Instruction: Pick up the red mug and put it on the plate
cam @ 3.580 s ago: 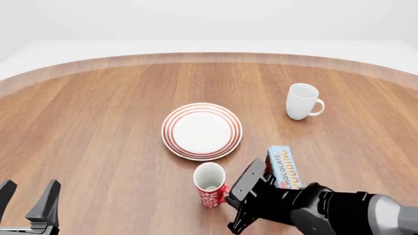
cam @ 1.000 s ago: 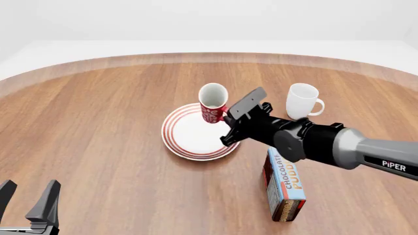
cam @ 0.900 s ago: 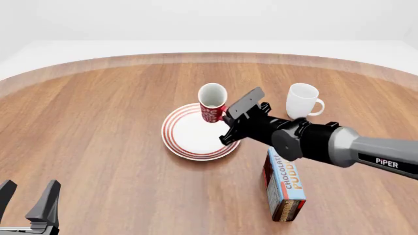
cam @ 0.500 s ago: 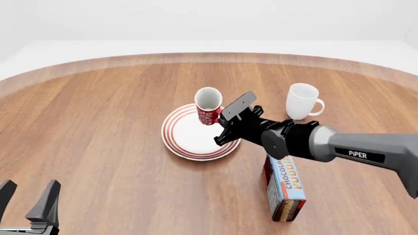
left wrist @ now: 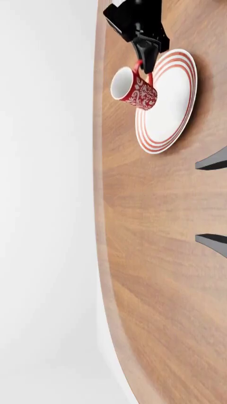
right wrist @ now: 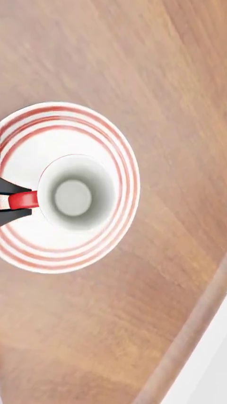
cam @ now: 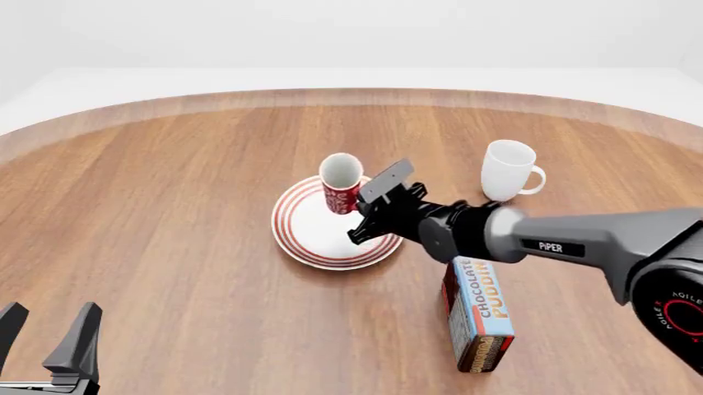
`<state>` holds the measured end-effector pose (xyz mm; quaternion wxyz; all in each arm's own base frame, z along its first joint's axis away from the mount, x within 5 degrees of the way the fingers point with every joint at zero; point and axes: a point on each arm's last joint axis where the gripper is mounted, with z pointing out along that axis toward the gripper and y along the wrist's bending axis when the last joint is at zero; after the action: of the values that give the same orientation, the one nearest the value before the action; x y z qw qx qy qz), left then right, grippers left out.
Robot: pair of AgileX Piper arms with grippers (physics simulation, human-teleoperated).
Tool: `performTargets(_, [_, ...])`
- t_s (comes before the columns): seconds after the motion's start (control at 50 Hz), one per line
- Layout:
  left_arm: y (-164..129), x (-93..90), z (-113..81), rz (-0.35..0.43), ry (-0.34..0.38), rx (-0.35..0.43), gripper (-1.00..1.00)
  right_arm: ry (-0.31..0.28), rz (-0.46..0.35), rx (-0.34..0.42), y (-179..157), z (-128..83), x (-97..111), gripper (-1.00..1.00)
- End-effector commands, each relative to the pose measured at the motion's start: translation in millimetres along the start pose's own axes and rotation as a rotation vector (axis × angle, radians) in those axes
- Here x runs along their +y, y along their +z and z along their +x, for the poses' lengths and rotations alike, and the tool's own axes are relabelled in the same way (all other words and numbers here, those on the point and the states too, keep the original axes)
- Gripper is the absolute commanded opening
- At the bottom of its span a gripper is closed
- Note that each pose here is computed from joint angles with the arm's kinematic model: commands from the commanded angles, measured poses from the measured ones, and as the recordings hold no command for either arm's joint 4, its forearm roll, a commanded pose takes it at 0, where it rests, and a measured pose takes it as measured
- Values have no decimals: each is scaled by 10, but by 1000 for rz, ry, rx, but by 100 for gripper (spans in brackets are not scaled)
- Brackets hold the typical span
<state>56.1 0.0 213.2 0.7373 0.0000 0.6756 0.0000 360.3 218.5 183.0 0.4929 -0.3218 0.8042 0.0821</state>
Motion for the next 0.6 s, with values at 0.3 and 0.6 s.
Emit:
performTargets(0.3, [0,0,0,0,0,0,100,29,3,14,238,83,-8,-100])
performTargets(0.6, [0,0,0,0,0,0,100,35,3,22,285,139,-6,-100])
